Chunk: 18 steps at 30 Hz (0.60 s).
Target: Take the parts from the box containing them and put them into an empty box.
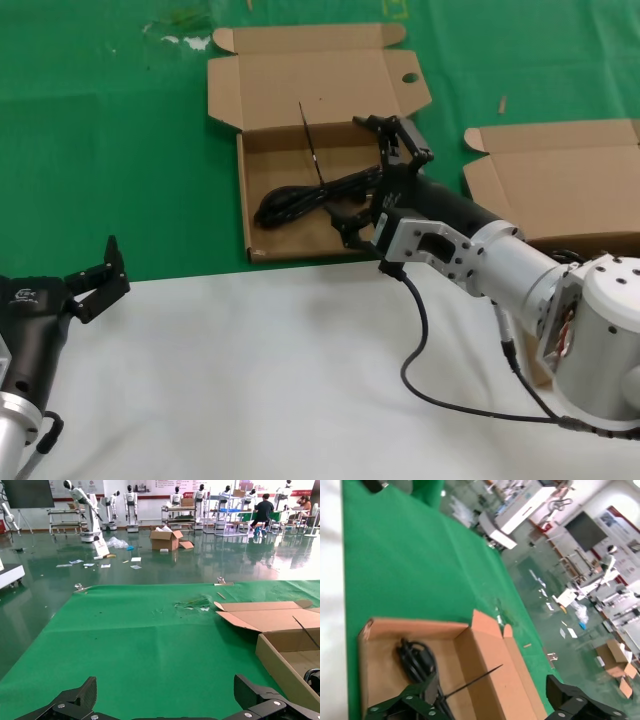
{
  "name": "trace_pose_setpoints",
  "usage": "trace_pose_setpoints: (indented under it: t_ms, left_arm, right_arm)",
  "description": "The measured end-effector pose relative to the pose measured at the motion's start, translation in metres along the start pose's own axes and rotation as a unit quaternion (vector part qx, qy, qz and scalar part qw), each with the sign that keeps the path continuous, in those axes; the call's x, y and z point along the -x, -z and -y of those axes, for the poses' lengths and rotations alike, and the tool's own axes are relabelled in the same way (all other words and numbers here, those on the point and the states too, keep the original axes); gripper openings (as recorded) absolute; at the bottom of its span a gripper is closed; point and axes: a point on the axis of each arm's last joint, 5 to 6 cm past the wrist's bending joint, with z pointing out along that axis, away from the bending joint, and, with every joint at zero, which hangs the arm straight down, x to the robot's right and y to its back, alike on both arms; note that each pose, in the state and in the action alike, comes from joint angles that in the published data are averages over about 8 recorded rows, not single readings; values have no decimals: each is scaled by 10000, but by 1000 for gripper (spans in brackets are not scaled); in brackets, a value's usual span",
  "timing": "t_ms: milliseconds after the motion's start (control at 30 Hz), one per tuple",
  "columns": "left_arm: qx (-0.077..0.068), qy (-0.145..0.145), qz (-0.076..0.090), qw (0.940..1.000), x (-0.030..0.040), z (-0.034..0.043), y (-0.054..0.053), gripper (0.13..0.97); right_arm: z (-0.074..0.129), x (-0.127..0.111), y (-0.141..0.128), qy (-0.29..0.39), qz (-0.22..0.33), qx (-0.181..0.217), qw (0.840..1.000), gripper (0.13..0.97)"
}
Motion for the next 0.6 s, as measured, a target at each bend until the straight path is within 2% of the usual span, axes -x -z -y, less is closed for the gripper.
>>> trace_pose_setpoints:
  t_ms: [133, 433, 600]
  left_arm:
    - [0, 0, 0, 10000, 0, 0, 0, 966]
    - [0, 0, 0, 10000, 0, 0, 0, 966]
    - [0, 0, 0, 10000, 0, 0, 0, 966]
  right_arm:
    - [36, 25, 3, -332, -128, -80, 9993, 737]
    - [85, 79, 33, -1095, -423, -215, 9929, 878]
    - [89, 109, 64, -1516, -586, -260, 9864, 915]
